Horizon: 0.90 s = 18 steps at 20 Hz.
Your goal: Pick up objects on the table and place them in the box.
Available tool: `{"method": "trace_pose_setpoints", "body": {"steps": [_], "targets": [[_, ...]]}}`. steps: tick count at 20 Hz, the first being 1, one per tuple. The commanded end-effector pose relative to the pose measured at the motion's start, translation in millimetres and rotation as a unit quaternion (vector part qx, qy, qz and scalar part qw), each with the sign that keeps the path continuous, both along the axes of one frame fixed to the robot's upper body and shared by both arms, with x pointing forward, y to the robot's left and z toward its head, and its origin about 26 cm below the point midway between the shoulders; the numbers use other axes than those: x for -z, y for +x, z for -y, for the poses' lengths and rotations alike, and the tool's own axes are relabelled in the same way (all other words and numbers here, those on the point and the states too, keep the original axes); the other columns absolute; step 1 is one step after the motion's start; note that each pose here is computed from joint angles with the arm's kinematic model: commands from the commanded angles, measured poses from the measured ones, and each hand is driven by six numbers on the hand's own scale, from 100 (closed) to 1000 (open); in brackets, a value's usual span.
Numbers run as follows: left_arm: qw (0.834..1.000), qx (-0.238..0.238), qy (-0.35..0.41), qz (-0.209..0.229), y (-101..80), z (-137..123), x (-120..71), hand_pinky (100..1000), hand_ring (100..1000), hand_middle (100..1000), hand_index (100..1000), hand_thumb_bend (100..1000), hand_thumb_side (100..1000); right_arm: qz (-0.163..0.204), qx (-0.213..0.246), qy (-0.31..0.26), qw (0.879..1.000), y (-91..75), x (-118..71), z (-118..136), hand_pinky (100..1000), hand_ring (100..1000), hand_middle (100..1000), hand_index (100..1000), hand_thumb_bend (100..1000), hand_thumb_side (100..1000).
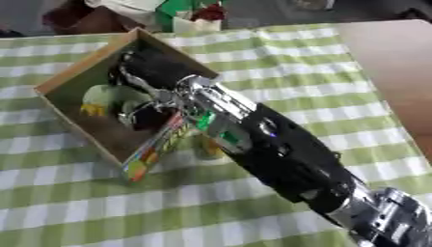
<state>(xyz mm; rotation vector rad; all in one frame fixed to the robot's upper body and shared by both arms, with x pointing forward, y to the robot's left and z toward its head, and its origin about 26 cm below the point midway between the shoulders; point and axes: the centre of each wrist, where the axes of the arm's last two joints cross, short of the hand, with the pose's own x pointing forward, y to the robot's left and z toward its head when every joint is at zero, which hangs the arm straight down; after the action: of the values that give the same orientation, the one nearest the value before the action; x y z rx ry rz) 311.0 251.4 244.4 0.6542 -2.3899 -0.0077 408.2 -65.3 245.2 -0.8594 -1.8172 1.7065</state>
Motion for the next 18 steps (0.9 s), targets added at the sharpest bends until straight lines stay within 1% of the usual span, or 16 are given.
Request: {"method": "trace_pose_setpoints", "body": {"steps": [1, 2, 3, 4, 5, 6, 7, 8, 9, 10, 11, 13, 15, 18], "targets": [[1.0, 0.001, 0.005, 0.012, -3.7, -1, -6.1, 573, 638, 665, 833, 100, 1000, 0.007, 0.002, -0.018, 1.0, 0.5, -8.9, -2, 696, 644, 506, 606, 100, 397], [1.0, 0.001, 0.005, 0.012, -3.7, -1, -6.1, 573, 638, 665, 833, 100, 1000, 0.007, 0.008, -0.024, 1.0, 1.2, -9.9, -2, 701, 660, 524, 631, 100, 442], [1.0, 0.001, 0.005, 0.012, -3.7, -1, -6.0, 573, 638, 665, 833, 100, 1000, 0.006, 0.016, -0.03, 0.999, 2.3, -10.5, -1, 713, 696, 569, 681, 100, 564], [1.0, 0.001, 0.005, 0.012, -3.7, -1, -5.9, 573, 638, 665, 833, 100, 1000, 0.005, 0.024, -0.036, 0.999, 3.3, -11.1, -1, 718, 714, 593, 703, 100, 623], [1.0, 0.001, 0.005, 0.011, -3.7, -1, -5.8, 573, 638, 665, 833, 100, 1000, 0.003, 0.032, -0.043, 0.999, 4.7, -11.6, 0, 745, 775, 680, 758, 100, 766], [1.0, 0.001, 0.004, 0.011, -3.8, -1, -5.6, 573, 638, 665, 833, 100, 1000, 0.0, 0.041, -0.048, 0.998, 6.0, -12.1, 1, 752, 789, 698, 768, 100, 791], [1.0, 0.001, 0.004, 0.011, -3.8, -1, -5.4, 572, 638, 665, 832, 100, 1000, -0.004, 0.047, -0.052, 0.998, 6.7, -13.2, 2, 773, 830, 752, 816, 100, 868], [1.0, 0.001, 0.004, 0.01, -3.8, -1, -5.2, 572, 638, 665, 832, 100, 1000, -0.008, 0.053, -0.052, 0.997, 7.0, -15.7, 3, 780, 844, 770, 834, 100, 896], [1.0, 0.001, 0.004, 0.01, -3.8, -1, -5.1, 572, 638, 665, 832, 100, 1000, -0.011, 0.057, -0.051, 0.997, 6.7, -19.5, 4, 793, 872, 812, 868, 192, 931], [1.0, 0.0, 0.004, 0.01, -3.8, -1, -4.9, 572, 638, 665, 832, 100, 1000, -0.013, 0.06, -0.047, 0.997, 5.8, -24.3, 6, 797, 883, 827, 880, 242, 944], [1.0, 0.0, 0.004, 0.01, -3.9, -1, -4.8, 572, 638, 665, 832, 100, 1000, -0.015, 0.061, -0.043, 0.997, 4.6, -29.3, 8, 808, 900, 845, 892, 332, 973], [1.0, -0.002, 0.003, 0.009, -4.0, -2, -4.3, 572, 638, 665, 832, 100, 1000, -0.015, 0.063, -0.031, 0.997, 1.6, -40.3, 13, 819, 913, 849, 892, 441, 1000], [1.0, -0.003, 0.004, 0.009, -4.0, -2, -4.0, 571, 639, 665, 832, 100, 1000, -0.009, 0.061, -0.018, 0.998, -2.7, -53.7, 19, 830, 927, 856, 897, 505, 1000], [1.0, -0.005, 0.004, 0.008, -4.1, -3, -3.9, 571, 639, 665, 832, 100, 1000, 0.009, 0.058, 0.004, 0.998, -12.1, -75.3, 31, 834, 930, 859, 903, 509, 1000]]}}
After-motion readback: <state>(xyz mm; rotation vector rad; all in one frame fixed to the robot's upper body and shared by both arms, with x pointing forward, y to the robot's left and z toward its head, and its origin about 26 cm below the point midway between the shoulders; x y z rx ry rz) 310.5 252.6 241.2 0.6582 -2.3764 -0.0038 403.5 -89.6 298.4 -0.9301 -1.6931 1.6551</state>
